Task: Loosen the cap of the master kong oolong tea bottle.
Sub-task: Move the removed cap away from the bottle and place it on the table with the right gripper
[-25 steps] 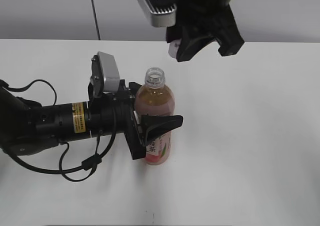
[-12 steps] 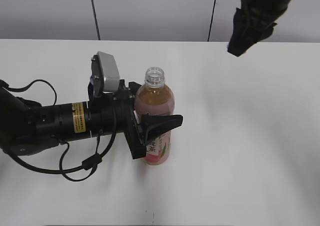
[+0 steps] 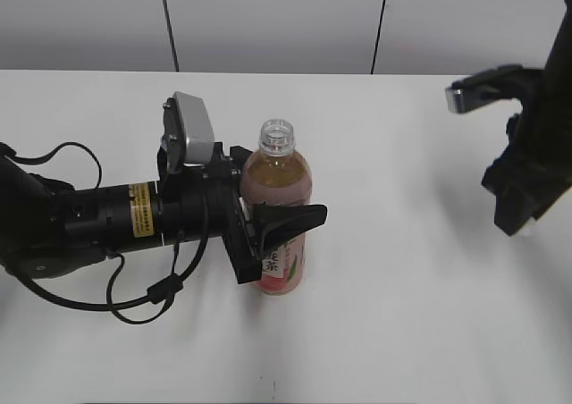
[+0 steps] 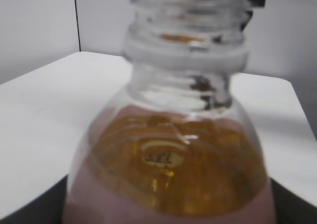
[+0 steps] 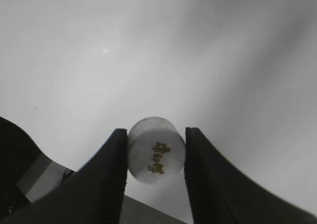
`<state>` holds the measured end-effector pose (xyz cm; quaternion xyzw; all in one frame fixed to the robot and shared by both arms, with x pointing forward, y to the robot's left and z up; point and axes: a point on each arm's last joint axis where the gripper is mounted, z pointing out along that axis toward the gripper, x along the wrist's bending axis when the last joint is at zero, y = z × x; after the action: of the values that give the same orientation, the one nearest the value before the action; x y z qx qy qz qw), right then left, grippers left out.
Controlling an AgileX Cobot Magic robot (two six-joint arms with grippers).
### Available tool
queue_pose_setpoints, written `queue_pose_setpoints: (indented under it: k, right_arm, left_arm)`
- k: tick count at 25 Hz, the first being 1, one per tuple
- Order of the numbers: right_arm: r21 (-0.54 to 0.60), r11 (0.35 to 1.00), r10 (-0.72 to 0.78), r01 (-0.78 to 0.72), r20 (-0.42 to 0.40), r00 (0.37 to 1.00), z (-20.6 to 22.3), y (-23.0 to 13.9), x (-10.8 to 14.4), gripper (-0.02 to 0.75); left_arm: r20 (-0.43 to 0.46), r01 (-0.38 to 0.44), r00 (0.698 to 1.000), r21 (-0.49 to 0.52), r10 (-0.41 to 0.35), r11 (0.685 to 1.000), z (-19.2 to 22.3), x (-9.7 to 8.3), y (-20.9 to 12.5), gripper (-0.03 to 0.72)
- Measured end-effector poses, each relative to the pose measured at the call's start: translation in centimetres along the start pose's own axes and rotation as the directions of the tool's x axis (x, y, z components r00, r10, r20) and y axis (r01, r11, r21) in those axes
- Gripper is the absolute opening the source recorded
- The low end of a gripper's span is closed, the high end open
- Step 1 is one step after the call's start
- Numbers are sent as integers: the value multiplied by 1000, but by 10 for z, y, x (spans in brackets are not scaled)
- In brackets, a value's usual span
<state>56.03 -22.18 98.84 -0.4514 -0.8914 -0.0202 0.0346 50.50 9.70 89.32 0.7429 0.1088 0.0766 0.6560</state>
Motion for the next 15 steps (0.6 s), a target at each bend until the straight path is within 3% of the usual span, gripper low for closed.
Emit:
queue_pose_setpoints:
  k: [3, 6, 15]
  right_arm:
    - [38, 998, 47, -47, 19, 999, 32, -17, 1, 271]
    - [5, 997, 79, -79, 37, 996, 52, -25, 2, 271]
    - [-32, 992, 122, -120, 76, 990, 92, -17, -7, 277]
  left_arm:
    - [0, 0, 1000, 0, 0, 1000, 0, 0, 0, 449]
    - [0, 0, 1000, 0, 0, 1000, 0, 0, 0, 449]
    - [0, 1, 1000, 0, -1, 1000, 0, 0, 0, 449]
